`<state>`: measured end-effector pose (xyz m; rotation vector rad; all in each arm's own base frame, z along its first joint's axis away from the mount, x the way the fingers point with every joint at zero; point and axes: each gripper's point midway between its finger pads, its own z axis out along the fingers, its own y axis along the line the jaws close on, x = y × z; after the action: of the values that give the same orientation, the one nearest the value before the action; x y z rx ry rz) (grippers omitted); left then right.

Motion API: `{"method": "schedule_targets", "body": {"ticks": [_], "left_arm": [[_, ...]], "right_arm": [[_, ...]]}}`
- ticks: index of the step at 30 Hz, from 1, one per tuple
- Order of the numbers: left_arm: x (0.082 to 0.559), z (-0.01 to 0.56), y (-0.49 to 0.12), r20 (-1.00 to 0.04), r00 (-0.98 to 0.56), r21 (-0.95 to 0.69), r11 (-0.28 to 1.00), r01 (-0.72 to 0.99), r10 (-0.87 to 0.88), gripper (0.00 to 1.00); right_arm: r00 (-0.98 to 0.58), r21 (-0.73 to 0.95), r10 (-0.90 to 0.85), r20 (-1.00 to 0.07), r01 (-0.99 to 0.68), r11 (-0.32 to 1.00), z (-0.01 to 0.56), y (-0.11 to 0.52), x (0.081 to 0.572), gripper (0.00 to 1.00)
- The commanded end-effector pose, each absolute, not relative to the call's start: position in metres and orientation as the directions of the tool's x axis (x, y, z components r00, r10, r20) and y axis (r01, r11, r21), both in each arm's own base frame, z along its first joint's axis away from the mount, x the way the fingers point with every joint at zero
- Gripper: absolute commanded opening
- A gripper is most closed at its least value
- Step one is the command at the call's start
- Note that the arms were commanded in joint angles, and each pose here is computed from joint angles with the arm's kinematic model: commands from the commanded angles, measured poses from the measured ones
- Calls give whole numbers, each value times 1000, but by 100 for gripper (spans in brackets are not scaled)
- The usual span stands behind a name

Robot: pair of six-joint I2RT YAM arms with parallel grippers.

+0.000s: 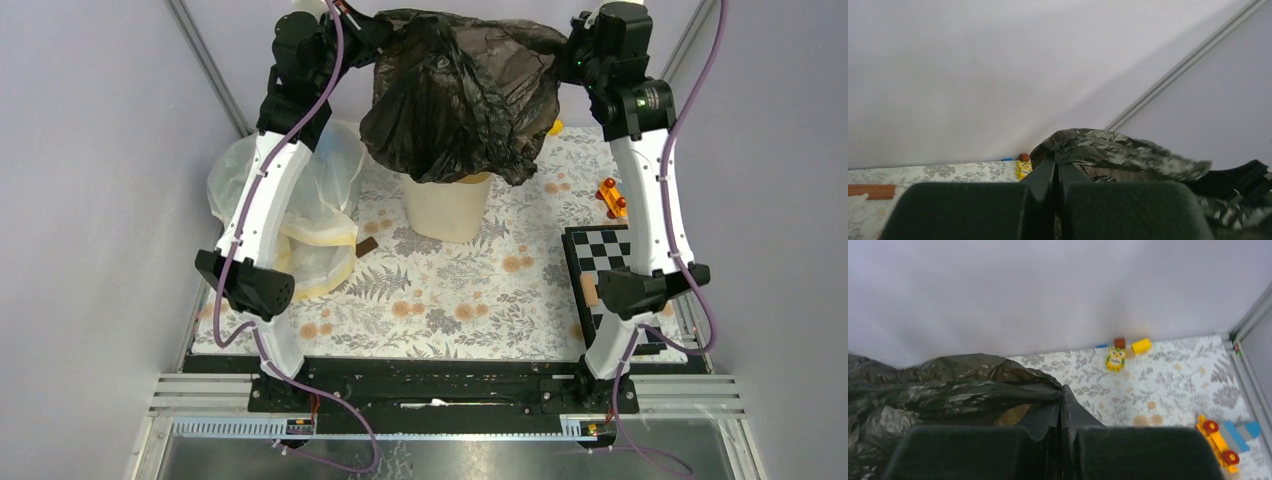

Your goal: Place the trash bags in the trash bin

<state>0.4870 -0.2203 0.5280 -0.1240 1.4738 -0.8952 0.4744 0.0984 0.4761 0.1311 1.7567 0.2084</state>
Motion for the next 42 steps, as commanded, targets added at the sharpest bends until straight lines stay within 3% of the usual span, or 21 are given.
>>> {"method": "schedule_targets", "body": {"ticks": [1,12,19,26,28,29,30,32,37,42], "left_arm": [[504,534,-210,-783,-133,-591,661,462,-607,0],[553,508,-240,-751,-154,-605,577,549,-642,0],[561,500,-226,-751,-130,-600,586,545,-648,0],[509,533,-195,-769,-66,-559,619,552,-636,0],[498,515,-188,-775,-89,-572,636,518,-625,0],[491,507,-183,-777,-90,-574,643,506,-623,0],[484,504,-179,-778,-81,-573,651,498,-623,0],[475,498,-172,-780,-69,-574,667,475,-622,0],[465,498,-179,-774,-126,-590,636,497,-620,0],[463,498,-184,-753,-157,-616,599,512,-639,0]], "right_arm": [[-216,300,316,-924,103,948,453,73,496,0],[-99,410,412,-906,32,911,478,31,536,0],[-243,431,378,-893,-224,874,462,90,529,0],[-311,404,304,-900,-341,849,461,152,494,9],[-324,390,278,-904,-362,847,458,167,485,17],[-329,386,272,-904,-355,851,456,168,483,32],[-334,385,271,-903,-346,856,456,167,480,54],[-334,369,257,-907,-333,868,459,162,472,79],[-251,277,188,-950,-389,878,494,154,428,98],[-152,157,84,-985,-576,802,514,174,374,100]]}}
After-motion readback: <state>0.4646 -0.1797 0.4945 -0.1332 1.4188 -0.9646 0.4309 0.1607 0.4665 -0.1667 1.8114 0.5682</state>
